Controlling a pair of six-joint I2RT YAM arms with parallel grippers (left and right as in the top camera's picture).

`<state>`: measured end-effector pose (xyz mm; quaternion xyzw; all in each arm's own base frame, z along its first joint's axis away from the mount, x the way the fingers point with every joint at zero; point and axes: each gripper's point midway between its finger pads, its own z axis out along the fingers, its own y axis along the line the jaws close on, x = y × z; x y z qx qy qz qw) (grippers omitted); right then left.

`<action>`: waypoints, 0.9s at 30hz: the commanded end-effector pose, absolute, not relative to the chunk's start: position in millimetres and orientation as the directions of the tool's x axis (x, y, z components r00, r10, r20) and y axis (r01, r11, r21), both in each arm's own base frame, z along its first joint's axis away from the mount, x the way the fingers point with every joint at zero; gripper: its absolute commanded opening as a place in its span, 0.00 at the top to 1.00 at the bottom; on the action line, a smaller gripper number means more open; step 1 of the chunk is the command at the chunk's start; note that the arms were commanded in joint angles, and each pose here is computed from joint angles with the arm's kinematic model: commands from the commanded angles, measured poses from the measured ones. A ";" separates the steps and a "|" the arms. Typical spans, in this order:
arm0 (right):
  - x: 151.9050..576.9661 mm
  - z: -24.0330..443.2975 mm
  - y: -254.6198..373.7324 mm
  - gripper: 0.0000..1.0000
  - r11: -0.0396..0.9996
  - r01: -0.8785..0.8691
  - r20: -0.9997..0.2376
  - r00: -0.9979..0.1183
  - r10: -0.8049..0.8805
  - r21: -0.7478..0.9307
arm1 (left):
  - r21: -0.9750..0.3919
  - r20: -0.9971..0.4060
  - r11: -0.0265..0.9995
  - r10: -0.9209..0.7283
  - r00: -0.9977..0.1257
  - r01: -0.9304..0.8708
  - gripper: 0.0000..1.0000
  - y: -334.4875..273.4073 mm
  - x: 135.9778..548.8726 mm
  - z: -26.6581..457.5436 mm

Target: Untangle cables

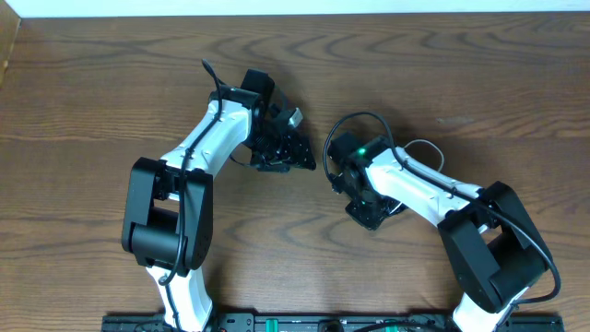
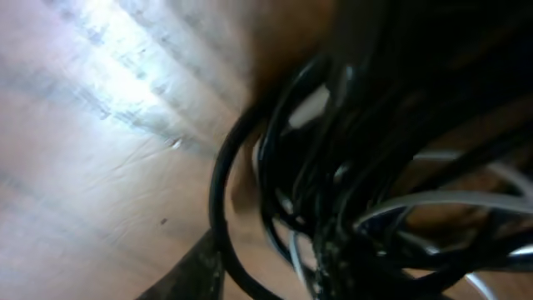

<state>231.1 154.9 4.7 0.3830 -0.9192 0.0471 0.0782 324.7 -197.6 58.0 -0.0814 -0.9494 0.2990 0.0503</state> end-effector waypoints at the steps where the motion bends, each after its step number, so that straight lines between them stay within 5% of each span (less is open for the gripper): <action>1: 232.0 -1.2 153.6 0.87 0.707 -0.705 0.167 -0.704 -0.690 -0.052 | -0.568 0.054 0.813 0.189 -0.980 0.126 0.28 -195.0 322.6 54.1; 2: 234.3 -1.6 155.2 0.99 0.710 -0.702 0.155 -0.708 -0.688 -0.054 | -0.568 0.054 0.813 0.189 -0.980 0.126 0.29 -195.0 322.6 54.1; 10: 243.8 45.5 197.6 0.99 0.771 -0.619 0.052 -0.774 -0.631 0.150 | -0.594 0.066 0.796 0.190 -0.980 0.114 0.28 -197.0 319.9 57.5; 13: 265.7 88.9 217.3 0.99 0.766 -0.590 -0.084 -0.803 -0.590 0.257 | -0.725 0.036 0.675 0.235 -0.971 0.137 0.28 -213.1 315.6 77.2; 20: 311.5 187.4 226.8 0.99 0.665 -0.477 -0.346 -0.878 -0.331 0.575 | -0.950 -0.193 0.185 0.281 -0.940 0.250 0.28 -234.5 305.2 154.2; 27: 332.7 210.4 204.3 0.99 0.541 -0.371 -0.340 -0.926 -0.161 0.754 | -0.953 -0.268 0.067 0.262 -0.927 0.295 0.24 -239.7 302.7 172.4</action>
